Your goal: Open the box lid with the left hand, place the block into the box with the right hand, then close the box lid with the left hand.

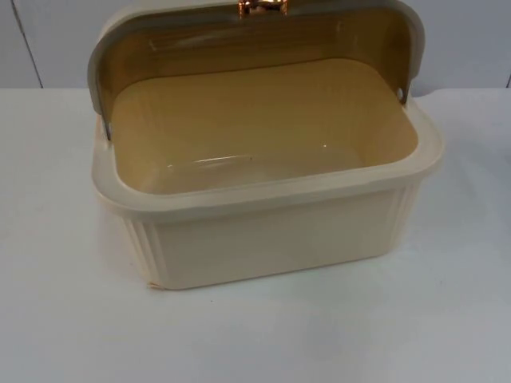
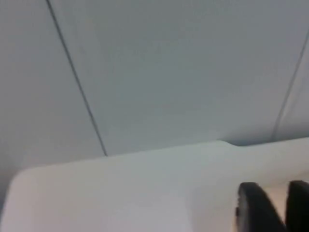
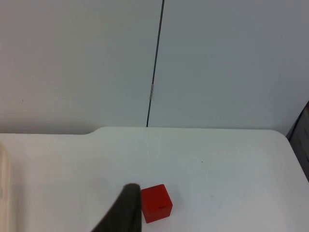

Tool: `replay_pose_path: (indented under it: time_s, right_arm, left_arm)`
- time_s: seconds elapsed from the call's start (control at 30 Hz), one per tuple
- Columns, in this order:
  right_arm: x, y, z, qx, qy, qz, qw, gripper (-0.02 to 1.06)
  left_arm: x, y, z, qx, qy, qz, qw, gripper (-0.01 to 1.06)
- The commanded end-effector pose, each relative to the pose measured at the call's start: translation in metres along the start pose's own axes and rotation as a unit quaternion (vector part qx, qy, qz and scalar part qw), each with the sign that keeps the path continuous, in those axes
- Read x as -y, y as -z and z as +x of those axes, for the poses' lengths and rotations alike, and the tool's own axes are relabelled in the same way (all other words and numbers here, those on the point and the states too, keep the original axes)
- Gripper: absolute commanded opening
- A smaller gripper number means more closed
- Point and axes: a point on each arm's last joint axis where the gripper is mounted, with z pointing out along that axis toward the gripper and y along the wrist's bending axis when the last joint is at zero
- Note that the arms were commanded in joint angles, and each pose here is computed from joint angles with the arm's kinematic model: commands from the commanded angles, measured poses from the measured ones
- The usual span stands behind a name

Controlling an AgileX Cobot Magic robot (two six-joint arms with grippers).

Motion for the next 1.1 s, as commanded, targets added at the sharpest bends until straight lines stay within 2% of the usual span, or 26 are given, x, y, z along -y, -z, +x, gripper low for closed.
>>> replay_pose_path:
  time_s: [0.0, 0.1, 0.17, 0.2, 0.27, 0.37, 0.6, 0.73, 1.07]
  right_arm:
    - [0.001, 0.003, -0.003, 0.013, -0.002, -0.001, 0.9999, 1.04]
    - [0.001, 0.003, -0.002, 0.007, -0.002, 0.0, 1.0, 1.04]
    - [0.001, 0.003, -0.002, 0.004, -0.002, 0.0, 1.0, 1.04]
    - [0.001, 0.003, -0.002, 0.004, -0.002, 0.0, 1.0, 1.04]
    - [0.001, 0.003, -0.001, 0.003, -0.002, 0.0, 1.0, 1.04]
    - [0.001, 0.003, 0.0, -0.004, -0.002, 0.001, 1.0, 1.04]
    - [0.001, 0.003, 0.0, -0.004, -0.002, 0.001, 1.0, 1.04]
    - [0.001, 0.003, -0.001, -0.001, -0.004, 0.002, 1.0, 1.04]
    - [0.001, 0.003, -0.003, 0.01, 0.003, 0.003, 0.9999, 1.04]
  left_arm:
    - [0.003, -0.007, 0.002, -0.011, 0.018, 0.018, 1.0, 0.28]
    - [0.003, -0.022, 0.004, -0.022, 0.028, 0.023, 0.999, 0.54]
    - [0.002, -0.027, 0.005, -0.026, 0.075, 0.017, 0.997, 0.77]
    - [0.002, -0.027, 0.005, -0.026, 0.075, 0.017, 0.997, 0.77]
    - [-0.003, -0.029, 0.004, -0.019, 0.076, -0.007, 0.997, 1.05]
    - [-0.006, -0.029, 0.001, -0.001, 0.061, -0.024, 0.998, 1.05]
    - [-0.008, -0.02, -0.005, 0.029, 0.051, -0.032, 0.998, 1.05]
    - [-0.008, -0.015, -0.017, 0.095, 0.044, -0.034, 0.994, 1.05]
    - [-0.008, -0.014, -0.018, 0.1, 0.045, -0.034, 0.993, 1.05]
